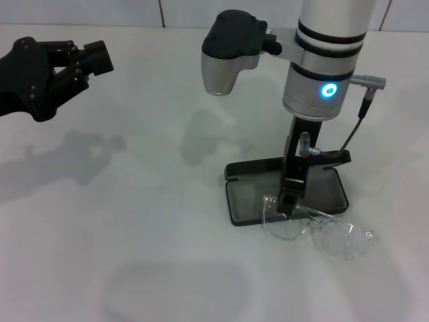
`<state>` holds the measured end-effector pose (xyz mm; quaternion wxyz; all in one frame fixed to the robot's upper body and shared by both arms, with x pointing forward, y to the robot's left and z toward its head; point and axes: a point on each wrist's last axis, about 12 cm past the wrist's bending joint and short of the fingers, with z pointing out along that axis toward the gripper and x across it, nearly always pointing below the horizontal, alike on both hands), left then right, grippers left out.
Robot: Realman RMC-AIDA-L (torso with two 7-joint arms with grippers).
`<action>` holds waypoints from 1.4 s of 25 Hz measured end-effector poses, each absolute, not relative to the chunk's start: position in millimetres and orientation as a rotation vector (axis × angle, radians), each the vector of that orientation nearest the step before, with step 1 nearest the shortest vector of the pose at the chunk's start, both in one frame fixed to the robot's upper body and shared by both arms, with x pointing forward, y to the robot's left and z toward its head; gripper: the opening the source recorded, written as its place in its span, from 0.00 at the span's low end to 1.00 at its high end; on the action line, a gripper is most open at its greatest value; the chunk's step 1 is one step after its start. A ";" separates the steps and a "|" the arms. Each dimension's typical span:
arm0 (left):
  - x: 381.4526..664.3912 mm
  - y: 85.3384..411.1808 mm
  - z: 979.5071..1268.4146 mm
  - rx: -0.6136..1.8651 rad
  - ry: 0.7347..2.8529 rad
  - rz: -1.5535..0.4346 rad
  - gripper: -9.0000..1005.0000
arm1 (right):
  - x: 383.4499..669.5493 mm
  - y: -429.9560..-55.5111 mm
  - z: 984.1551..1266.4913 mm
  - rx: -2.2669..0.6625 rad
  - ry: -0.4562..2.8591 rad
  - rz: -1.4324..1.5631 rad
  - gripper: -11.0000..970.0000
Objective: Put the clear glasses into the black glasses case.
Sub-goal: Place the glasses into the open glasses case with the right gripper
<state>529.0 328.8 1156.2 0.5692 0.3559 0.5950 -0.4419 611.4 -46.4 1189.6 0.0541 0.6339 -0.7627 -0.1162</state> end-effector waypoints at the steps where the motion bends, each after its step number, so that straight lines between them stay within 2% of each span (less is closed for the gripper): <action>1: 529.0 328.8 1156.2 0.836 1.397 -1.038 0.12 | 611.4 -45.3 1190.3 1.939 -2.310 -0.363 0.18; 12: 529.5 330.2 1157.0 0.830 1.396 -1.031 0.12 | 609.1 -37.5 1207.3 2.157 -2.150 -0.720 0.18; 18: 529.7 337.2 1159.7 0.794 1.384 -1.004 0.12 | 613.3 -45.5 1227.1 2.279 -2.060 -1.079 0.18; 21: 529.7 338.1 1160.1 0.788 1.382 -1.001 0.12 | 617.2 -59.7 1240.8 2.355 -1.999 -1.351 0.18; 25: 531.6 336.7 1162.1 0.789 1.372 -1.004 0.12 | 620.9 -93.5 1257.7 2.513 -1.930 -1.677 0.18; 30: 535.4 341.0 1167.8 0.753 1.358 -0.991 0.12 | 611.6 -170.3 1271.0 2.784 -2.070 -1.891 0.18; 33: 536.2 346.2 1170.9 0.737 1.360 -0.982 0.12 | 581.6 -232.3 1266.5 2.879 -2.413 -1.813 0.18; 34: 536.5 346.8 1171.5 0.735 1.361 -0.983 0.12 | 581.6 -232.3 1266.5 2.879 -2.413 -1.813 0.18; 35: 536.8 348.1 1172.4 0.732 1.363 -0.982 0.12 | 569.5 -244.3 1266.8 2.883 -2.528 -1.717 0.18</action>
